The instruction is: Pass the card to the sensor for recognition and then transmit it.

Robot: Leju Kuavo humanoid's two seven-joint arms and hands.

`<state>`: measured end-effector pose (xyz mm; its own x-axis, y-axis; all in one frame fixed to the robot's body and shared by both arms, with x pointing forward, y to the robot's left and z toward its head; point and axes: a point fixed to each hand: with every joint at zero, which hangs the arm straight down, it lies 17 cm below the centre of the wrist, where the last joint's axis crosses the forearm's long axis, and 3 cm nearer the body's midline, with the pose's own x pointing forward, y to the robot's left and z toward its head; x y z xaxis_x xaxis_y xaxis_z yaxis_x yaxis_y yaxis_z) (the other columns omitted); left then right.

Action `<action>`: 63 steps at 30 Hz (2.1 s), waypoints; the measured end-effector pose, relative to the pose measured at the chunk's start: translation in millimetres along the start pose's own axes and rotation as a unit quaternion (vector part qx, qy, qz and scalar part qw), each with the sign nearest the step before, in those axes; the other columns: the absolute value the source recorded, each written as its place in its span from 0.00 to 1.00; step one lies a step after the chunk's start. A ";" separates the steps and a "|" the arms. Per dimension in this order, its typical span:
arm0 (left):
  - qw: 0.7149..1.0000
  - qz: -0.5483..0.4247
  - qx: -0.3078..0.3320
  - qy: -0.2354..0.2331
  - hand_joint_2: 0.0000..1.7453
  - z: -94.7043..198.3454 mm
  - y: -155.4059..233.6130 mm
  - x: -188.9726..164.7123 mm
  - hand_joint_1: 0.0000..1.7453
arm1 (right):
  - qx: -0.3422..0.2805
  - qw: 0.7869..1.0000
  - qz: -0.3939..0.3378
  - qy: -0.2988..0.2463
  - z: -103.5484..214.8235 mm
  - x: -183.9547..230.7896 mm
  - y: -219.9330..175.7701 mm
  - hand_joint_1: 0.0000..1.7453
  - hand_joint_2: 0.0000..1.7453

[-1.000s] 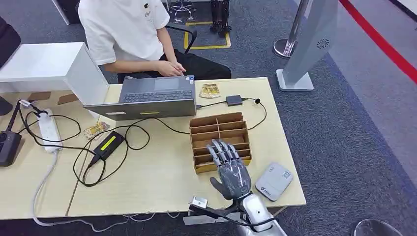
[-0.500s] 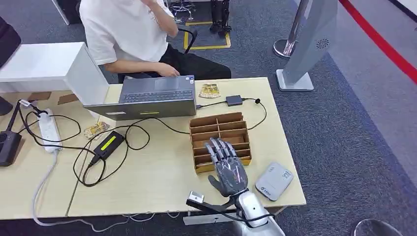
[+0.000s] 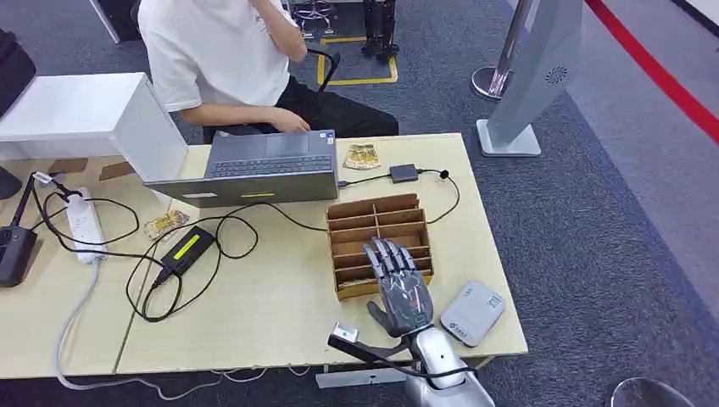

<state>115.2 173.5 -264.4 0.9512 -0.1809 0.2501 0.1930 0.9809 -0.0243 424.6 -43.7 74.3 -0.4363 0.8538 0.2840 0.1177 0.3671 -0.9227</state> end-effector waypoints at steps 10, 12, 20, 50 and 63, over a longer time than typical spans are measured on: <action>1.000 -0.003 -0.001 0.001 1.00 0.0 -0.3 0.1 0.00 | -0.003 1.000 0.001 -0.005 -1.7 -2.7 -2.4 0.00 1.00; 1.000 -0.003 -0.001 0.001 1.00 0.0 -0.1 0.0 0.00 | -0.003 1.000 0.000 -0.007 -1.7 -2.7 -2.6 0.00 1.00; 1.000 -0.004 -0.002 0.001 1.00 0.1 -0.5 0.2 0.00 | -0.006 1.000 -0.005 -0.021 -4.0 7.8 -4.1 0.00 1.00; 1.000 -0.009 -0.005 -0.001 1.00 0.2 -1.6 0.6 0.00 | -0.003 0.999 -0.009 -0.048 -8.6 40.7 -0.8 0.00 1.00; 1.000 -0.008 -0.005 -0.001 1.00 0.2 -1.4 1.1 0.00 | 0.002 0.999 -0.016 -0.045 -8.8 43.4 2.5 0.00 1.00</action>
<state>115.9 172.0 -263.9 0.9472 -0.1972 0.2528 0.2113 0.9770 -0.0299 413.8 -2.5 86.6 -0.5190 0.8046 0.2884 0.0993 0.3919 -0.9146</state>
